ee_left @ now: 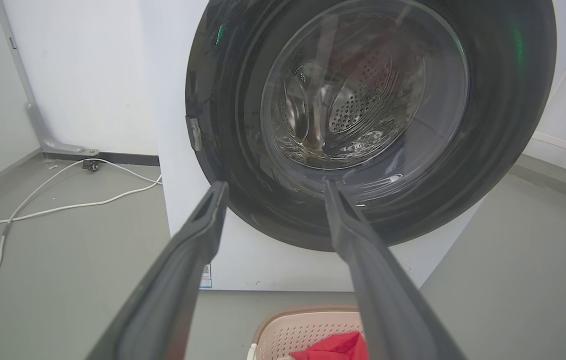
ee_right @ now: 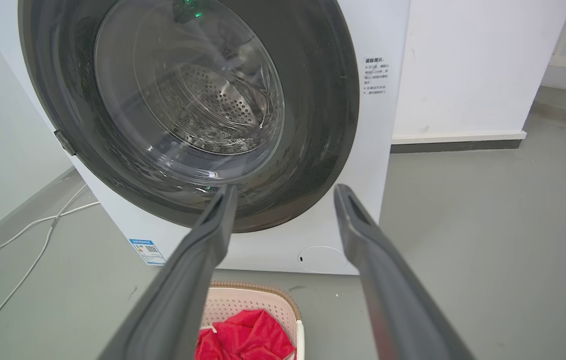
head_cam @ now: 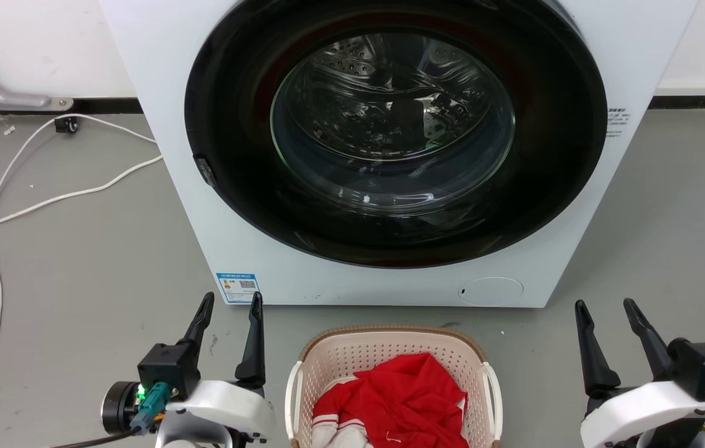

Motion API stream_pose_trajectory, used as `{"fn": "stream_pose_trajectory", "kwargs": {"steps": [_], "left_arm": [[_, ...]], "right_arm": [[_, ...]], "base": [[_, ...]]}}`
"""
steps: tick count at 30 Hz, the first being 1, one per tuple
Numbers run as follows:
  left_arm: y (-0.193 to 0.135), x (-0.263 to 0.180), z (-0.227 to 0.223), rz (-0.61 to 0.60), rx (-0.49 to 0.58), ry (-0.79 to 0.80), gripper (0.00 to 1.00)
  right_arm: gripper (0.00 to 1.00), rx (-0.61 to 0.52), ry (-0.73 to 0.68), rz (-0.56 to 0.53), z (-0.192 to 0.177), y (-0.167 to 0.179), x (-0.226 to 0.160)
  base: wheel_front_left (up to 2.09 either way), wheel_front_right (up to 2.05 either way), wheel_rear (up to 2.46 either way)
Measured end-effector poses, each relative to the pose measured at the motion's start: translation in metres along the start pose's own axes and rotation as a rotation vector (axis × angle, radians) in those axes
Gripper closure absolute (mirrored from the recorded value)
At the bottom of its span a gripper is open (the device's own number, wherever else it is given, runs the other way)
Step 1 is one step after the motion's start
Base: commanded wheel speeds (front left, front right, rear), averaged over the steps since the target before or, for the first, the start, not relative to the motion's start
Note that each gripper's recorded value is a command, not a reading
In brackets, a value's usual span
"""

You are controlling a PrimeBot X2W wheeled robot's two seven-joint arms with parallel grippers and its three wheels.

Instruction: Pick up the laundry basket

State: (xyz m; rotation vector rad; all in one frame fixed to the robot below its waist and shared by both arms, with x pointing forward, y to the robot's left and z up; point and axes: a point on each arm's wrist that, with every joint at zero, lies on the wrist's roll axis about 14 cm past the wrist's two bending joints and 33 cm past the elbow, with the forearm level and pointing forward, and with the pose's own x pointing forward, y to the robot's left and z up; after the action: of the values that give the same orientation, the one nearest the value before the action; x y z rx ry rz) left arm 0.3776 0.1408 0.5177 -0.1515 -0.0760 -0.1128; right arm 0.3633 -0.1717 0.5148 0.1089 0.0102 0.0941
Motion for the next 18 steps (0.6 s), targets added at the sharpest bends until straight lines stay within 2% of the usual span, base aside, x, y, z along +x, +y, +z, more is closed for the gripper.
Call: {"fn": "stream_pose_trajectory", "kwargs": {"steps": [18], "left_arm": [[-0.0029,-0.0037,-0.0005,-0.018,0.113,-0.017,0.0]], "right_arm": [[0.0,-0.087,-0.007,0.01,0.0022,0.0026,-0.0027]], "base": [[0.0,0.0,0.0]]}}
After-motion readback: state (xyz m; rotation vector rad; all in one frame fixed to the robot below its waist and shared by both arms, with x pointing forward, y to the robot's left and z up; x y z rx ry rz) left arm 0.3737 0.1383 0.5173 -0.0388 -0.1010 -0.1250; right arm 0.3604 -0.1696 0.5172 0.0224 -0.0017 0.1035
